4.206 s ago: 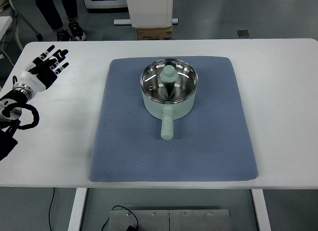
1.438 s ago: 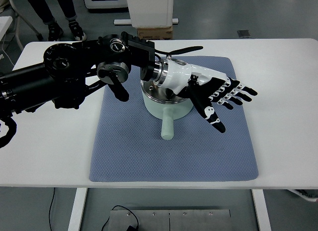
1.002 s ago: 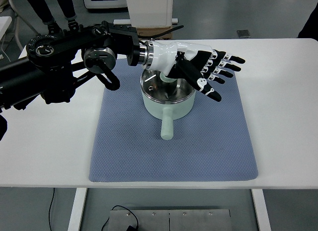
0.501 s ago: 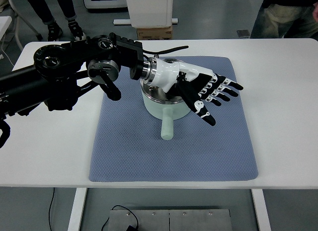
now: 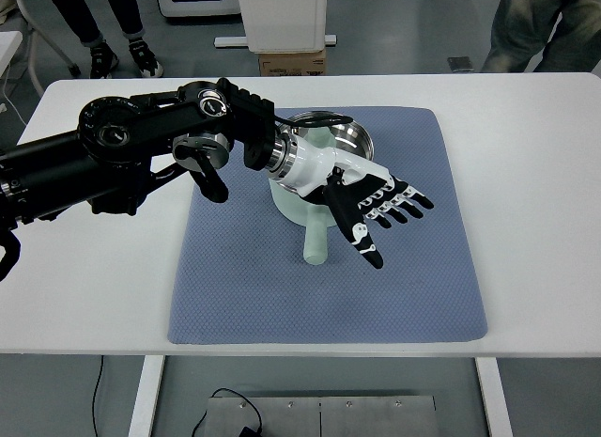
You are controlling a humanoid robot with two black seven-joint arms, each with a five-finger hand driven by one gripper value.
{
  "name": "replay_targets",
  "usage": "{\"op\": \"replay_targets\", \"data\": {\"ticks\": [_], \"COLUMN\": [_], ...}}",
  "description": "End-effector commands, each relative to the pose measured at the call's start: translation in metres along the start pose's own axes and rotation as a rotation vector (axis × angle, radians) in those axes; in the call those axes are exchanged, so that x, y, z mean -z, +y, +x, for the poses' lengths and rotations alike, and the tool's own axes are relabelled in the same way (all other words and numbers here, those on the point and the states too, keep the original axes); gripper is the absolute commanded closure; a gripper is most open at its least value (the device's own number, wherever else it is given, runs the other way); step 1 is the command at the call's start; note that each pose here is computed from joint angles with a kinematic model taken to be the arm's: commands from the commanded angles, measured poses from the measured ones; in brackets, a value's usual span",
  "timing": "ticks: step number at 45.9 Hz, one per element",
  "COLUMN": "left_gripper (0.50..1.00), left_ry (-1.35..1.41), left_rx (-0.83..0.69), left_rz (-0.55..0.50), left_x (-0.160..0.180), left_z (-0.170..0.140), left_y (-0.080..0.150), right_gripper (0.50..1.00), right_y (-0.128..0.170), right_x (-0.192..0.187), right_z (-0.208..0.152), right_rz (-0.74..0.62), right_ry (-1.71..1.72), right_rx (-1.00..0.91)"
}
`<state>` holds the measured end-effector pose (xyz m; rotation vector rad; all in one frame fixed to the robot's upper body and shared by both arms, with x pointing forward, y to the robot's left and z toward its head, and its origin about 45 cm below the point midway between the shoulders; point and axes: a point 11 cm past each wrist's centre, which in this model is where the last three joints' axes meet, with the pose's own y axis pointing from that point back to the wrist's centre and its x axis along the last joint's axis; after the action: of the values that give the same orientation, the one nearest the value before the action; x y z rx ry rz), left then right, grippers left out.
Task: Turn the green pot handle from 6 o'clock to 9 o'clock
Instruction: 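Push the saucepan rim with the left hand, turning the handle toward the left arm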
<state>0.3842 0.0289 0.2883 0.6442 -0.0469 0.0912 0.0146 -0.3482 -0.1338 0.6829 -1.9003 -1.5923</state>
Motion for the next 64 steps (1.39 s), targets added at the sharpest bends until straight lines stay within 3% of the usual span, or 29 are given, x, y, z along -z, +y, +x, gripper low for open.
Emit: {"op": "replay_targets", "data": {"ticks": [1,17,29,64], "left_gripper": [0.5,0.5,0.5,0.5], "left_ry": [-0.006,-0.034,-0.061,-0.045], "left_rx": [0.005,0.055,0.065,-0.015], "left_rz": [0.029,0.08,0.142,0.262], "left_x": [0.003,0.01,0.022,0.057], "left_z": [-0.001,-0.018,-0.022,-0.001], "left_y": [-0.001,-0.002,0.01,0.055], "right_gripper": [0.5,0.5,0.5,0.5], "right_y": [0.0,0.0,0.0,0.0], "right_x": [0.0,0.0,0.0,0.0], "right_z": [0.0,0.0,0.0,0.0], "right_rz": [0.0,0.0,0.0,0.0], "right_ry": [0.0,0.0,0.0,0.0], "right_rx": [0.0,0.0,0.0,0.0]}}
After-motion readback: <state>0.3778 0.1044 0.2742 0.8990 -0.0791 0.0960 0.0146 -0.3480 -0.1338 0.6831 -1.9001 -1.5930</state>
